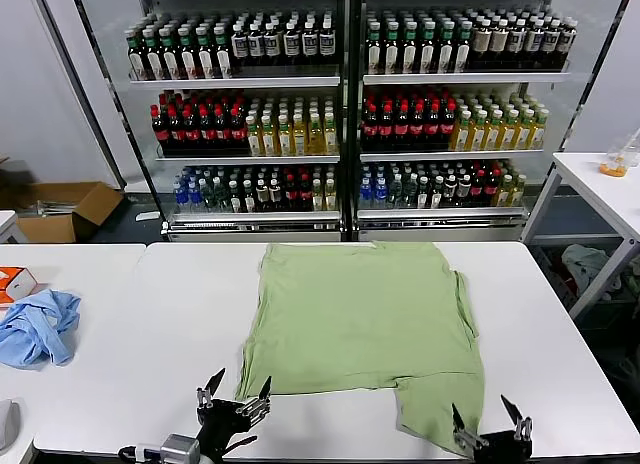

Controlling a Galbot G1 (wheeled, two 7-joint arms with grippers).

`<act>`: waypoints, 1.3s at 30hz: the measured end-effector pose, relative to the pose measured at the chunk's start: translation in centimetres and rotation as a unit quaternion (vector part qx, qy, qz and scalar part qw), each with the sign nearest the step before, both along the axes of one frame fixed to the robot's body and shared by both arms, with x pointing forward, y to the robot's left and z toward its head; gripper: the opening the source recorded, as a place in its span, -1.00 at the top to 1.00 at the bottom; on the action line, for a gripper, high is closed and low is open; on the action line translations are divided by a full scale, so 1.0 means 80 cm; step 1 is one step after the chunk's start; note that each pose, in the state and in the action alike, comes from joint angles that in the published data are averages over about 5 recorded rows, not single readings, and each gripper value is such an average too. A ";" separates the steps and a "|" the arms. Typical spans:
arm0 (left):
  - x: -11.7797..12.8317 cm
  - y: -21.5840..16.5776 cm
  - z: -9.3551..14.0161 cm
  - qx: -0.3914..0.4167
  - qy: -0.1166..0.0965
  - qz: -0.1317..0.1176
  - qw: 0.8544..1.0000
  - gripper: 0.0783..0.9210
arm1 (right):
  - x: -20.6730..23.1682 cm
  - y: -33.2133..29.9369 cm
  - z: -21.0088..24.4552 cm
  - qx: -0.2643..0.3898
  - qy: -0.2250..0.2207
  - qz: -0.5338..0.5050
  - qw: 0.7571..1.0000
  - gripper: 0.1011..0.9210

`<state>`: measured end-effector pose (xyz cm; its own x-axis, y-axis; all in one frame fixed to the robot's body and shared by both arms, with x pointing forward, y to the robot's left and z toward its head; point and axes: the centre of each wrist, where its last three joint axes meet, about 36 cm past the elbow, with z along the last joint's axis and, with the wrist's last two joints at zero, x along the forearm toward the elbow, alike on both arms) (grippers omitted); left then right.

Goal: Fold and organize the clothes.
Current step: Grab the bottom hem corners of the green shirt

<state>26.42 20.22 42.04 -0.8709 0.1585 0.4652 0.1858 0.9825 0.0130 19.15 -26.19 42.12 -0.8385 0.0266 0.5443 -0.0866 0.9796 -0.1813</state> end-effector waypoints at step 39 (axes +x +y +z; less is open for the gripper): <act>0.018 0.017 -0.018 -0.056 0.050 -0.012 0.997 0.95 | -0.002 0.005 0.008 0.059 -0.002 -0.001 0.998 0.99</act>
